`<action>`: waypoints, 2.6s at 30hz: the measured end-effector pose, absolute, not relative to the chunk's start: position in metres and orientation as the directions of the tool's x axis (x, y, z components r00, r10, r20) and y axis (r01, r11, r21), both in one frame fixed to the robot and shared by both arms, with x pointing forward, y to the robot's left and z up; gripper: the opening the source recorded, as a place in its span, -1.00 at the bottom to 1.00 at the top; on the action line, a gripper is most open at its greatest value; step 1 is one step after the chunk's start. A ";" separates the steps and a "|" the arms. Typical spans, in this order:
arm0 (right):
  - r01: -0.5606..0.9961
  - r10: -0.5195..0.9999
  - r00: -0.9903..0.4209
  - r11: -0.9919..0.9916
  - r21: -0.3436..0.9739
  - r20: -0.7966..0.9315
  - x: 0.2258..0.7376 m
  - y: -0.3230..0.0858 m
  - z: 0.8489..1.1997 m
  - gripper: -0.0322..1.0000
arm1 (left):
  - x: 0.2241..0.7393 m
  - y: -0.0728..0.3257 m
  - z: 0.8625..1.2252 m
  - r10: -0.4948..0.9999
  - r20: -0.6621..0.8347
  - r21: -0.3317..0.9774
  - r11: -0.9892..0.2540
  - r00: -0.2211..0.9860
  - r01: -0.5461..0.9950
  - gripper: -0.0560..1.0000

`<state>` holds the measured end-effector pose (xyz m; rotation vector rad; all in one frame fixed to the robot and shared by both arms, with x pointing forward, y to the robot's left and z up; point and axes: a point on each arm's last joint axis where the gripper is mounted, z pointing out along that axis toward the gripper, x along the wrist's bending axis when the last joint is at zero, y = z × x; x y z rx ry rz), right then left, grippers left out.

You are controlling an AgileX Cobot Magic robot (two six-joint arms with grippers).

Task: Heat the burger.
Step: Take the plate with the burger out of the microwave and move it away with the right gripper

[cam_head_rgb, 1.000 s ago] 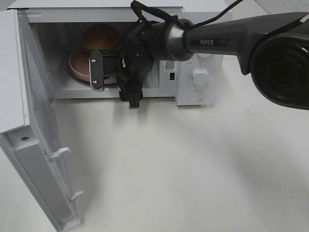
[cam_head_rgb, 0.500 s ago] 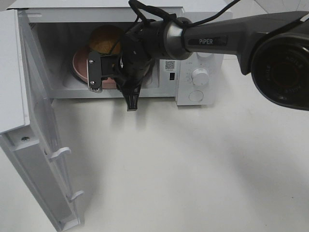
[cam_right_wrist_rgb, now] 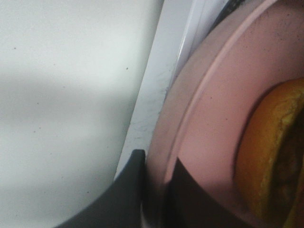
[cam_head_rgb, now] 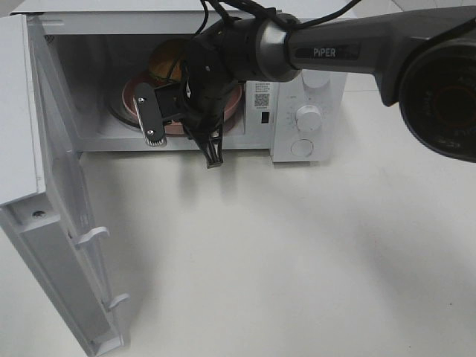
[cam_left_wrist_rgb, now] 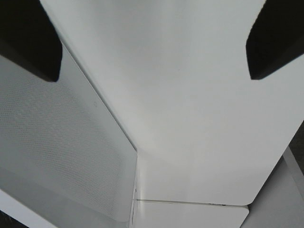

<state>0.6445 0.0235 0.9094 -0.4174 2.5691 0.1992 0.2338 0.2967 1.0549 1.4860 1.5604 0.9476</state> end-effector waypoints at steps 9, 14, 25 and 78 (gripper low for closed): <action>-0.388 -0.312 -0.781 0.921 0.029 -0.540 0.625 0.007 0.908 -0.77 | 0.234 0.297 1.055 0.999 -0.036 0.903 0.044 -0.026 0.428 0.95; -0.418 -0.331 -0.756 0.908 0.027 -0.564 0.614 0.001 0.912 -0.77 | 0.234 0.297 1.055 0.999 -0.036 0.903 0.044 -0.026 0.428 0.95; -0.458 -0.338 -0.714 0.888 0.045 -0.613 0.594 -0.011 0.924 -0.77 | 0.234 0.297 1.055 0.999 -0.036 0.903 0.044 -0.026 0.428 0.95; -0.551 -0.424 -0.669 0.834 0.025 -0.610 0.462 -0.108 0.955 -0.77 | 0.234 0.297 1.055 0.999 -0.036 0.903 0.044 -0.026 0.428 0.95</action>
